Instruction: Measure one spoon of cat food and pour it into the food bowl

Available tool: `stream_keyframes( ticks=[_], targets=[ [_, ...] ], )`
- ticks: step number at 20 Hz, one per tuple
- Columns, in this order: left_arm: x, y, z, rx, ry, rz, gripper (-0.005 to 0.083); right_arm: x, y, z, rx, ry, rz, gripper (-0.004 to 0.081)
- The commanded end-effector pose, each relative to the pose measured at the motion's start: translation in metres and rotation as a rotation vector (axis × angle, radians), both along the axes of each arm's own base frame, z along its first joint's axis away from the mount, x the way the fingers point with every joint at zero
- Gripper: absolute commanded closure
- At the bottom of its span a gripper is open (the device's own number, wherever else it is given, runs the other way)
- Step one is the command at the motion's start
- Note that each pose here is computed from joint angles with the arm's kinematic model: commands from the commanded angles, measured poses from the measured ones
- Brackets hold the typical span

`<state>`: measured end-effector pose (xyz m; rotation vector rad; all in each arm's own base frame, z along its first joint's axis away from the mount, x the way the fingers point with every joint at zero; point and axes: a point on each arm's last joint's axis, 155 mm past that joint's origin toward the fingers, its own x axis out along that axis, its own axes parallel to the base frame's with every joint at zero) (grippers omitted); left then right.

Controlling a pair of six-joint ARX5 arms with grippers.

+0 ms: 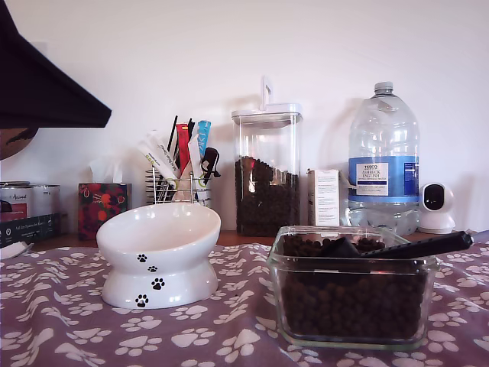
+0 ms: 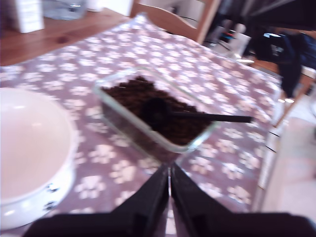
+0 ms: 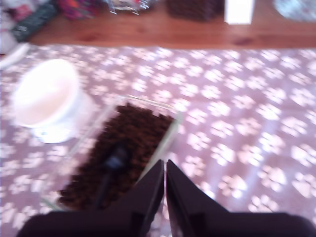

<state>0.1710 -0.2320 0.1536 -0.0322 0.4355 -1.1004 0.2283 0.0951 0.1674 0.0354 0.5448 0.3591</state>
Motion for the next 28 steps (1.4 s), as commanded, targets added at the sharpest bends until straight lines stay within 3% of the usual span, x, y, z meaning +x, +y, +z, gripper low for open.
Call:
stream_keyframes(
  ticks=[1,6,10,15,21,28],
  targets=[
    [-0.003,-0.004,0.000,0.009,-0.024,-0.016,0.0793,0.000,-0.006,-0.002,-0.047,0.011,-0.034,0.0781],
    [-0.002,-0.005,-0.001,0.016,-0.031,-0.009,0.0793,-0.011,-0.007,-0.004,-0.189,0.052,-0.009,0.0781],
    [-0.002,-0.005,-0.001,0.016,-0.031,-0.009,0.0793,-0.017,0.009,-0.009,-0.282,0.083,0.061,0.0781],
    [-0.002,-0.004,-0.001,0.017,-0.031,-0.007,0.0793,-0.025,0.044,-0.005,-0.334,0.015,0.185,0.0781],
    [0.002,-0.002,-0.002,0.026,-0.038,0.019,0.0793,-0.036,0.068,0.007,-0.340,-0.102,0.215,0.0781],
    [0.003,-0.002,-0.002,0.027,-0.039,0.023,0.0793,-0.052,0.082,-0.018,-0.375,-0.131,0.285,0.0780]
  ],
)
